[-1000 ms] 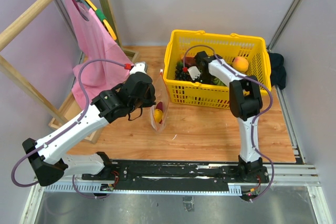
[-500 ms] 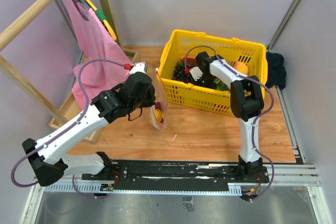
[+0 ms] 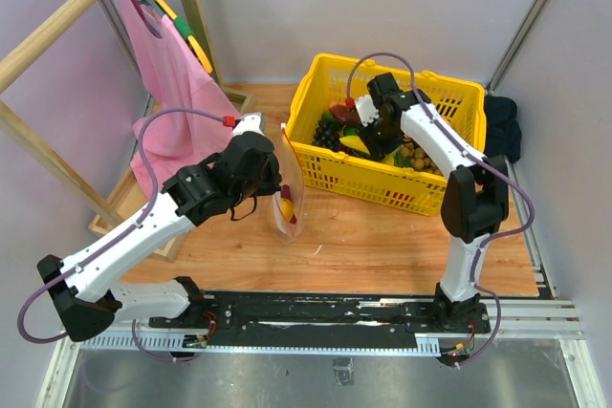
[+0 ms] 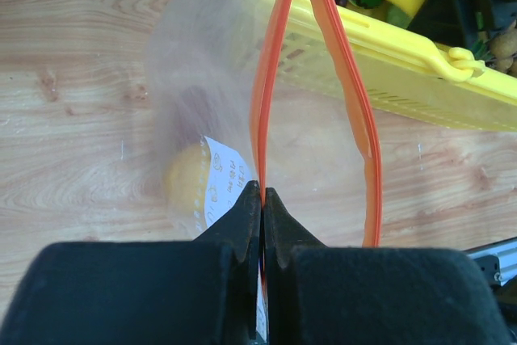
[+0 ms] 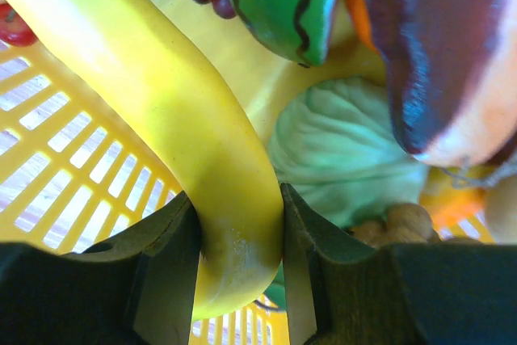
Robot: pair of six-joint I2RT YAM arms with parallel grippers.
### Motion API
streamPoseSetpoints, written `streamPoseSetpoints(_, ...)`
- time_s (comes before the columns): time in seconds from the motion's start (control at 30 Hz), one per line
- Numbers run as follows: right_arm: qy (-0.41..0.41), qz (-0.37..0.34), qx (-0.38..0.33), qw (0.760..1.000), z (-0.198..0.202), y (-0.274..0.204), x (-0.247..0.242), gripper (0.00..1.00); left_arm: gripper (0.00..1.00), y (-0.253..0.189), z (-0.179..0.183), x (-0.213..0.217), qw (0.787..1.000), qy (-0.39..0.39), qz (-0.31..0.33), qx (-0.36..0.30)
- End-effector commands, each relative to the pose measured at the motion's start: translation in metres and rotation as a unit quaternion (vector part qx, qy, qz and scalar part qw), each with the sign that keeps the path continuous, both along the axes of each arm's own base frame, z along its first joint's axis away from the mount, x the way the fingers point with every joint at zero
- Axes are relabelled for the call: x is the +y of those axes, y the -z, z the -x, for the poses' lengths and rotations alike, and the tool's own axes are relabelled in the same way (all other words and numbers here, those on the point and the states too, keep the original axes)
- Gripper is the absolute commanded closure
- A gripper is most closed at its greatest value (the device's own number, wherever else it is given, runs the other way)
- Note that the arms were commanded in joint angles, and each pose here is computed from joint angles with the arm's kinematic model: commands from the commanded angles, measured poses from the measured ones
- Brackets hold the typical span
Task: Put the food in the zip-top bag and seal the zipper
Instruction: Pick up the fake fruit from the bin, then place the fake fruit in the zipper food storage bag.
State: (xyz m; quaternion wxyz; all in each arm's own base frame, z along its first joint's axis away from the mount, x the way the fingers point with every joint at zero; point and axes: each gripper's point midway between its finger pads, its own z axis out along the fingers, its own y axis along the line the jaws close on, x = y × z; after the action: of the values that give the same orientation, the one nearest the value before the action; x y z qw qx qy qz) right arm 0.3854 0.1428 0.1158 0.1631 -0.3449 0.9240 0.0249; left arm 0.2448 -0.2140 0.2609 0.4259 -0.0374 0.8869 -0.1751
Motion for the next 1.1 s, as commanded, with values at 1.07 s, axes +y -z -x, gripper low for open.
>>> streamPoseSetpoints(1.07, 0.045, -0.473, -0.226, 0.850, 0.073, -0.241, 0.112, 0.99, 1.00, -0.021, -0.005, -0.001, 0.998, -0.023, 0.057, -0.033)
